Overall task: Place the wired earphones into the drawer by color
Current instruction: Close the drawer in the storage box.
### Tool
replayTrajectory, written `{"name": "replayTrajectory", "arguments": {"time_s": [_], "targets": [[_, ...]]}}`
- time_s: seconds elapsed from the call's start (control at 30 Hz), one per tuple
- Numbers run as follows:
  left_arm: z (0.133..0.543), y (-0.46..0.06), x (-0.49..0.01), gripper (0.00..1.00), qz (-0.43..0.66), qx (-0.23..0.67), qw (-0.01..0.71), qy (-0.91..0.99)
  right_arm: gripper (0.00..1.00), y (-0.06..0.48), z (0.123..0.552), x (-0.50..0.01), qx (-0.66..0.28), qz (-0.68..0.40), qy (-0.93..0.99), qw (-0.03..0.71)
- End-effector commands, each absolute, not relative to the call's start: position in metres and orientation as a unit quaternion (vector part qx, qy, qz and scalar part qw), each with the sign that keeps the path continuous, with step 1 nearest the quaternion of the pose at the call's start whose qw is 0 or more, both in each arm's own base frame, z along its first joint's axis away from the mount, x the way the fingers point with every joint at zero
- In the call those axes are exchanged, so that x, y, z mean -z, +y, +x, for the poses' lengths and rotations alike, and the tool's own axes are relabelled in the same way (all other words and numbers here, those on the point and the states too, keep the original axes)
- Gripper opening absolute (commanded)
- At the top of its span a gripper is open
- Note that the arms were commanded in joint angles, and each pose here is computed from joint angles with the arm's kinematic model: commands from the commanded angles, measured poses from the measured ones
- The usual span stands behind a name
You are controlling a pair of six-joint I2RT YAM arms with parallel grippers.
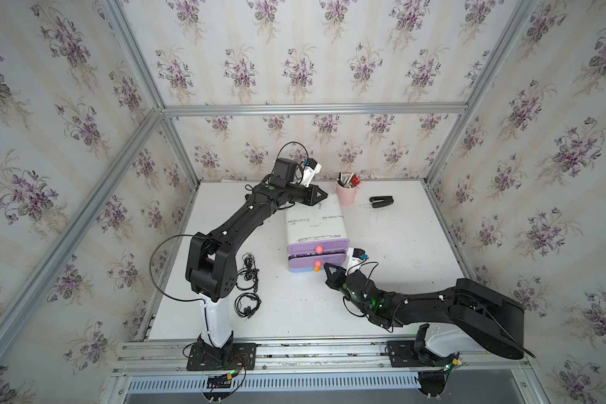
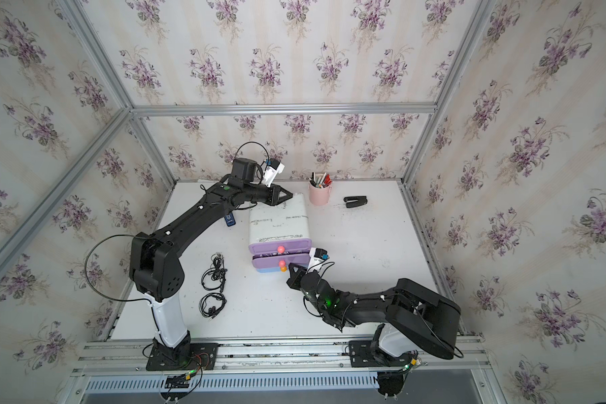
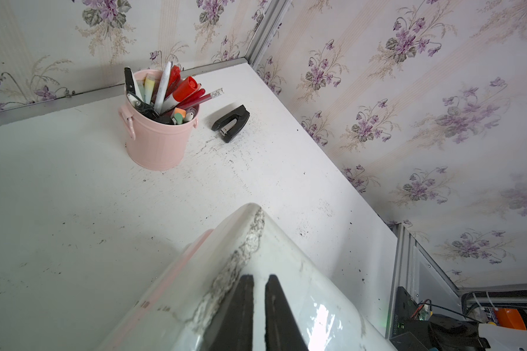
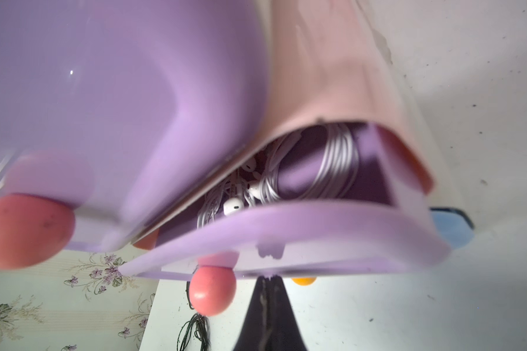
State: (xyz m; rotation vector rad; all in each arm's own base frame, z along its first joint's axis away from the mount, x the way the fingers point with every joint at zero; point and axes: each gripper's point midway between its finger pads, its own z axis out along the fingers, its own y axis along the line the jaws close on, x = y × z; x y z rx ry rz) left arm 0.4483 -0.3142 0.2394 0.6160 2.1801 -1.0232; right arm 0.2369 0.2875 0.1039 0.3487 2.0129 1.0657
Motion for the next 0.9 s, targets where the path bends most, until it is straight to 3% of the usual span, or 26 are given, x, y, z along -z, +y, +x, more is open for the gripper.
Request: {"name": "replayTrajectory", "arguments": {"time_s": [0.0, 0.13, 0.87], "targets": [[0.417, -0.29, -0.175, 0.15, 0.187, 0.34, 0.196, 0.9, 0.0, 0.287, 0.243, -0.132, -0.481, 0.173, 0.744, 0.429], [0.418, -0.291, -0.178, 0.19, 0.184, 0.346, 0.197, 0.899, 0.0, 0.293, 0.246, -0.142, -0.497, 0.17, 0.731, 0.436], [0.423, -0.286, -0.207, 0.65, 0.164, 0.38, 0.214, 0.885, 0.0, 0.291, 0.257, -0.124, -0.485, 0.186, 0.74, 0.428]]}}
